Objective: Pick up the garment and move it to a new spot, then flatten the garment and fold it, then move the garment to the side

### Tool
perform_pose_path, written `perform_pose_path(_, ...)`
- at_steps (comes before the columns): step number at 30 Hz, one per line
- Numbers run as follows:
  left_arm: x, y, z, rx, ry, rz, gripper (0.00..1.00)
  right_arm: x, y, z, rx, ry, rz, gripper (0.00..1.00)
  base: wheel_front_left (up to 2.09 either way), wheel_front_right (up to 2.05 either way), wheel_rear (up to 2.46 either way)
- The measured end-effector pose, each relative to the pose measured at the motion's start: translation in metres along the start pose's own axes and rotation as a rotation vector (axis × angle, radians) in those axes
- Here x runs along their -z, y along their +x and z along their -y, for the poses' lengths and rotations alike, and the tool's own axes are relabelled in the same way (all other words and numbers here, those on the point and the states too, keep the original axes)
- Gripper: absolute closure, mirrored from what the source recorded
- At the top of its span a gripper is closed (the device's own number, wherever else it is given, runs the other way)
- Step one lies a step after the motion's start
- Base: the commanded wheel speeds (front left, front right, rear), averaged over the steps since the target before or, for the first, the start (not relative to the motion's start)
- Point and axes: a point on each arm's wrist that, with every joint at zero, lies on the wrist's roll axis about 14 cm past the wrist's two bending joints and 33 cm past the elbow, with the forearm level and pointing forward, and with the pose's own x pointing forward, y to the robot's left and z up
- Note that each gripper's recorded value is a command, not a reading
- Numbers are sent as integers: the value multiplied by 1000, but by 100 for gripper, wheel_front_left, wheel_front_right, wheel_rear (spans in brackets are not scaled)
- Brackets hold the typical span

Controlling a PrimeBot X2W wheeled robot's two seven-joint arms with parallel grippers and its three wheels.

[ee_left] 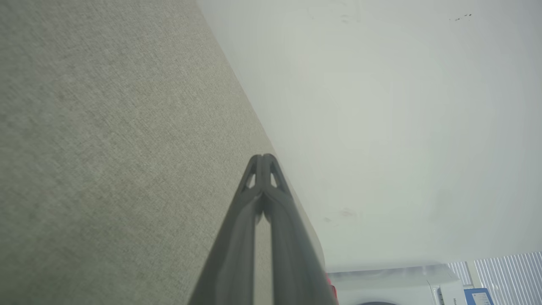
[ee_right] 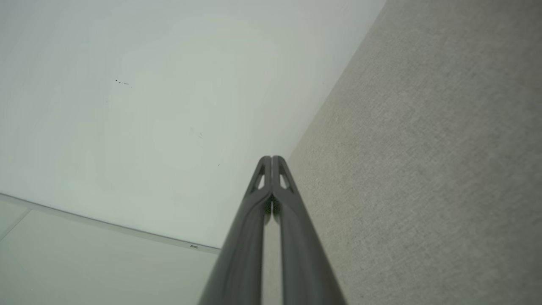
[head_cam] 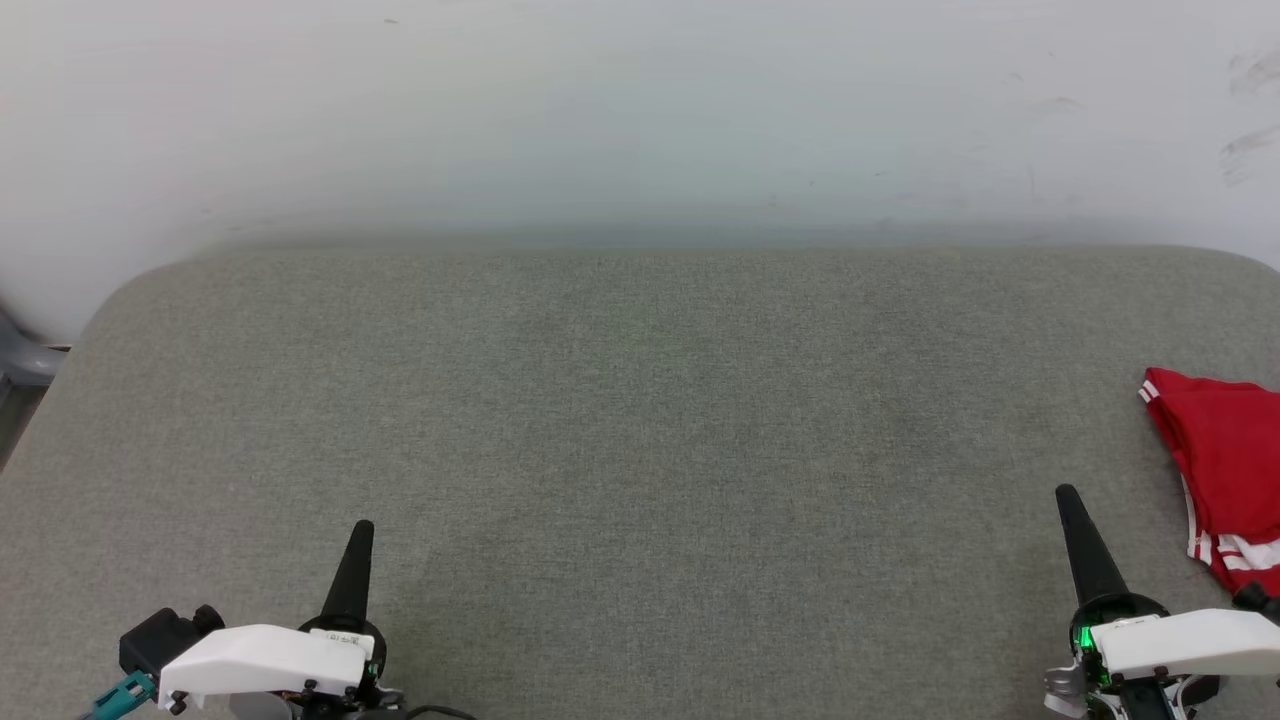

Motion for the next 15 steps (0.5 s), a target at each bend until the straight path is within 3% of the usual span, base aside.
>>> perform_pose_path(15, -1, 6, 7, 32, -144, -11, 100, -2, 5, -2, -6, 136, -3, 100, 0, 0, 0)
